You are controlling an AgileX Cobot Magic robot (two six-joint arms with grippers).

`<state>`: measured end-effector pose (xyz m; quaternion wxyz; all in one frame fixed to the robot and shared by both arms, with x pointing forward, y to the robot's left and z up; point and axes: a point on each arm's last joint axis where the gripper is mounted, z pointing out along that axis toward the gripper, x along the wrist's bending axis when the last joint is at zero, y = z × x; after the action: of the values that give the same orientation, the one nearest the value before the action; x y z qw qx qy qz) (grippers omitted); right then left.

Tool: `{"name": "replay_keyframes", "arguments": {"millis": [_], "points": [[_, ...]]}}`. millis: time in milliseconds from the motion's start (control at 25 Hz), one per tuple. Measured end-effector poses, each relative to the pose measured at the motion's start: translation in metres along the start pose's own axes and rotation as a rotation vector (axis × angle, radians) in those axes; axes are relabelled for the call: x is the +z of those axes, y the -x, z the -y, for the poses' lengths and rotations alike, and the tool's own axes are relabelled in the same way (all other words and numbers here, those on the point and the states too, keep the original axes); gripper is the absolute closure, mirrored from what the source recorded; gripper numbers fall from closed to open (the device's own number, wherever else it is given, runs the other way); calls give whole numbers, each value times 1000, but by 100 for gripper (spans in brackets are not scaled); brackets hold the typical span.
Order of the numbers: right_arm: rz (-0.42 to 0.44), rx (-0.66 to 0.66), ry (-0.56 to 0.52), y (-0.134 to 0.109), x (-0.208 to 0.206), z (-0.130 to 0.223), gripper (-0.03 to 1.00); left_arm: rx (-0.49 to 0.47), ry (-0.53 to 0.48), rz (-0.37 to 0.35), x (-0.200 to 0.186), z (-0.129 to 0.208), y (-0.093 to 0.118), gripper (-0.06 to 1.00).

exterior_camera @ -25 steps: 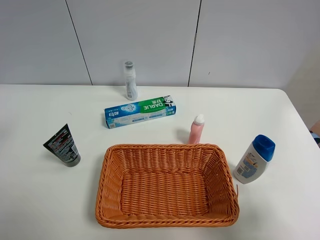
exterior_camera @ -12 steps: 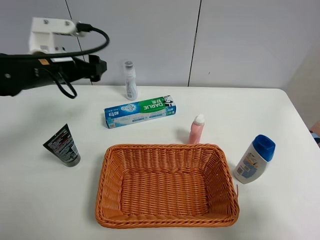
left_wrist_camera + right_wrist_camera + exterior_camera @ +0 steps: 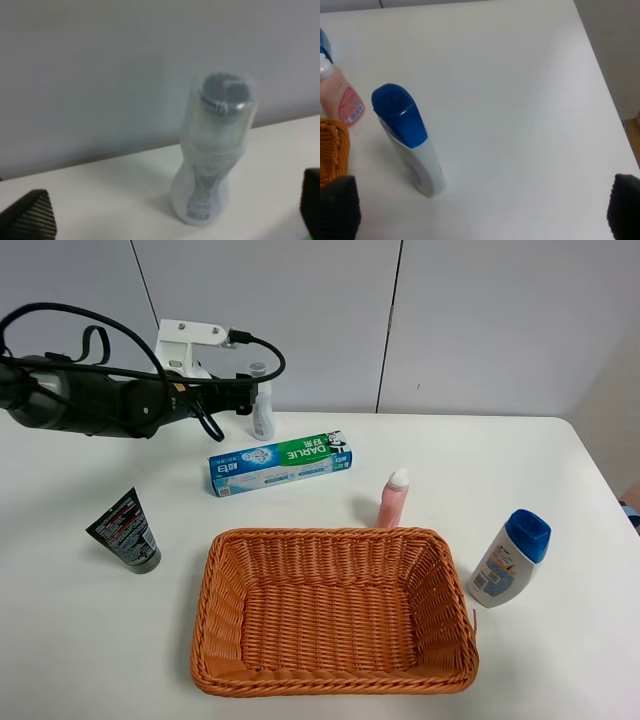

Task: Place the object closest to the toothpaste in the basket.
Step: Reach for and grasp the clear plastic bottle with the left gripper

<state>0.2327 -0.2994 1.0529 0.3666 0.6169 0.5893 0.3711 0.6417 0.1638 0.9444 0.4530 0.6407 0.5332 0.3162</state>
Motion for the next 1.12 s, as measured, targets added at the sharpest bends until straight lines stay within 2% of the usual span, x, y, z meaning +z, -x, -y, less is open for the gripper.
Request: {"name": "replay_keyframes", "arguments": {"millis": [360,640,1120], "points": [[0,0,0,0,0,0,-3,2,-23,-3,32,16,0,-5],[0,0,0,0,0,0,-3,7,-5,14,49,16,10,-5],[0,0,0,0,0,0,-3,-7,28,20,85,18,13,-5]]}}
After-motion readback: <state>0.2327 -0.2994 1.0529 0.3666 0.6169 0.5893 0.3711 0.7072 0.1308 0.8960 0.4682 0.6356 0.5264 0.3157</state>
